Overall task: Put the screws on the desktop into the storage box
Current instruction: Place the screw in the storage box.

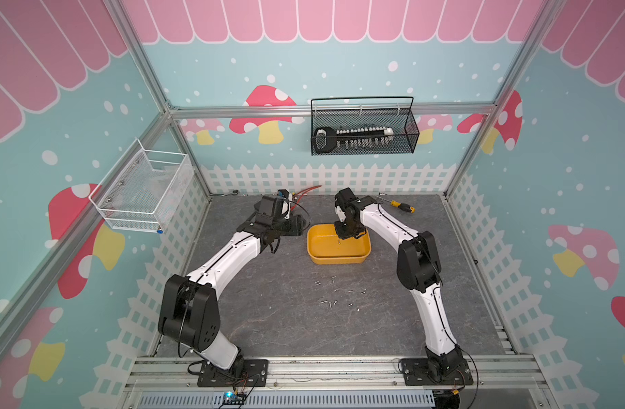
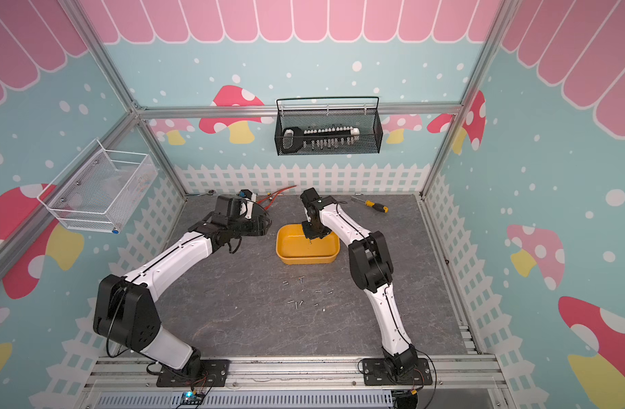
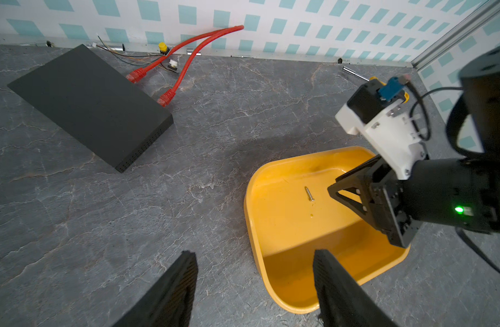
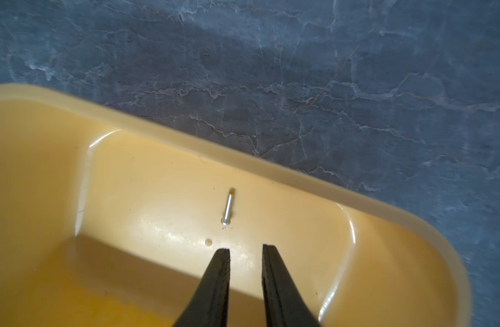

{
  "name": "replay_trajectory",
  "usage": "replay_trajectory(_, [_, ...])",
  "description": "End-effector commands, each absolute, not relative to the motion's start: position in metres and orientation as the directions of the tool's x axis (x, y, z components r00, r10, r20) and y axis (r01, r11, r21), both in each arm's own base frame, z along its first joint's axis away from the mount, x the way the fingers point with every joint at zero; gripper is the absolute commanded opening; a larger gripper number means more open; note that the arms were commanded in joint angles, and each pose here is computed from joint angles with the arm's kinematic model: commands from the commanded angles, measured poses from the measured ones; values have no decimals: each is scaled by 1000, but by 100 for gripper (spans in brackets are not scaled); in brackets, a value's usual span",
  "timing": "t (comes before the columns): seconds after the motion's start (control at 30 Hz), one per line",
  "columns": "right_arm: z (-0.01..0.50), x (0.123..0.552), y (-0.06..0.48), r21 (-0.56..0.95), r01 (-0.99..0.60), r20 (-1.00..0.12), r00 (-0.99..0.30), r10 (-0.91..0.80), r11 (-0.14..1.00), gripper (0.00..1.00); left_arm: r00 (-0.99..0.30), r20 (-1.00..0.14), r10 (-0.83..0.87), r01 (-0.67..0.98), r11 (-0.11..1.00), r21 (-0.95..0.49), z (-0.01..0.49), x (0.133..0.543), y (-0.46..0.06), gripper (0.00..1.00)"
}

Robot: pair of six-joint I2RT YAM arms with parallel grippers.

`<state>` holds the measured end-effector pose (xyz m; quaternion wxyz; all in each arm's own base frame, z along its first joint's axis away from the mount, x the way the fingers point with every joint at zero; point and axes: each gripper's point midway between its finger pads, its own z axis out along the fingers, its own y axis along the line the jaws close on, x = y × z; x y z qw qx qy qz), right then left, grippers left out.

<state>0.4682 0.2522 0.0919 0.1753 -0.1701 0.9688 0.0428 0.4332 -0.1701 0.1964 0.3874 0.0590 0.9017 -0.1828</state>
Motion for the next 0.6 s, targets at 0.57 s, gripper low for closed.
replay_trajectory(0.57, [255, 414, 154, -50, -156, -728, -671, -143, 986, 35, -823, -558, 106, 386, 825, -413, 134, 265, -283, 60])
